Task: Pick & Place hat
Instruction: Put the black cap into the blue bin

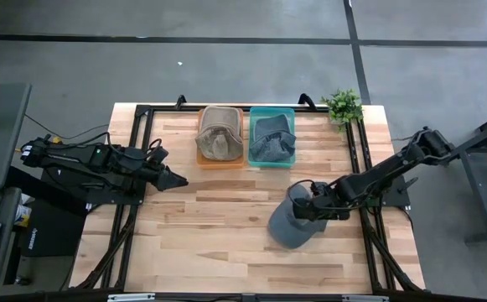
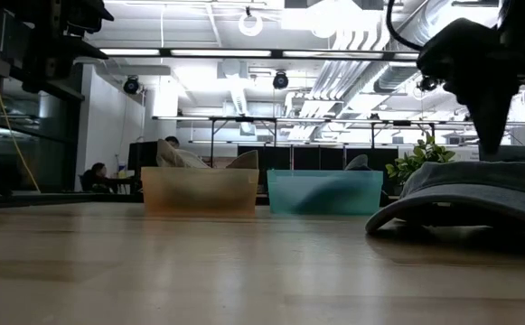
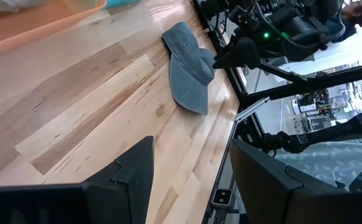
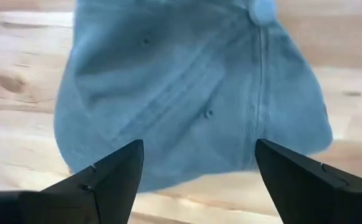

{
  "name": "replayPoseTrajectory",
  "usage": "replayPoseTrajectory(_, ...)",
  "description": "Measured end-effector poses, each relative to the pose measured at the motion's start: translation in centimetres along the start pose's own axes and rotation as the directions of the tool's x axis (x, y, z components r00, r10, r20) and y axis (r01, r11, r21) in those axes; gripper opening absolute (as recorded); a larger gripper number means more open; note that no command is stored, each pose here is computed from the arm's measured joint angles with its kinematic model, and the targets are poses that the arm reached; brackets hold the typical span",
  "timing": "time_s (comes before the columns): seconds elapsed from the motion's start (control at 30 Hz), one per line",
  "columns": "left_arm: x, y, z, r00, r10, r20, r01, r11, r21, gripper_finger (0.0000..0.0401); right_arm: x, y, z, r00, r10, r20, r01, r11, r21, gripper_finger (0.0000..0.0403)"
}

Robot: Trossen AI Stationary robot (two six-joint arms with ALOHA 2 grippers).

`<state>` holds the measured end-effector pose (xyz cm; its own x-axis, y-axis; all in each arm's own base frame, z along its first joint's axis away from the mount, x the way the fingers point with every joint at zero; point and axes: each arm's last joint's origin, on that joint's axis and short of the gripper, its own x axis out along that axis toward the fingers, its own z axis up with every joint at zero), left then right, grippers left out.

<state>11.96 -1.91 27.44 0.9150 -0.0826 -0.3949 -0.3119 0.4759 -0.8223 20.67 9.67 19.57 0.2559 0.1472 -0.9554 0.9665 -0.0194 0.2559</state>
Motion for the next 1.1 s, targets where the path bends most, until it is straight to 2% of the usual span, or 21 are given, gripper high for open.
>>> replayPoseTrajectory(0.43, 0.0, 0.0, 0.0, 1.000, 0.000, 0.000, 0.000, 0.999, -0.045, 0.0188, 0.2, -0.8, -0.2, 0.996, -0.093, -0.014, 0.094, 0.990, 0.102, 0.0303)
replayPoseTrajectory(0.63, 0.0, 0.0, 0.0, 1.000, 0.000, 0.000, 0.000, 0.999, -0.047, 0.0188, 1.7, -0.3, 0.3, 0.990, -0.144, 0.003, 0.141, 0.977, 0.159, 0.0303)
replayPoseTrajectory(0.9, 0.0, 0.0, 0.0, 1.000, 0.000, -0.001, 0.000, 0.999, -0.046, 0.0188, 3.5, 0.5, 0.7, 0.987, -0.160, 0.010, 0.156, 0.971, 0.184, 0.0301)
replayPoseTrajectory(1.1, 0.0, 0.0, 0.0, 1.000, -0.001, -0.001, 0.001, 0.999, -0.046, 0.0188, 4.3, 0.7, 0.5, 0.985, -0.171, -0.009, 0.170, 0.968, 0.183, 0.0260)
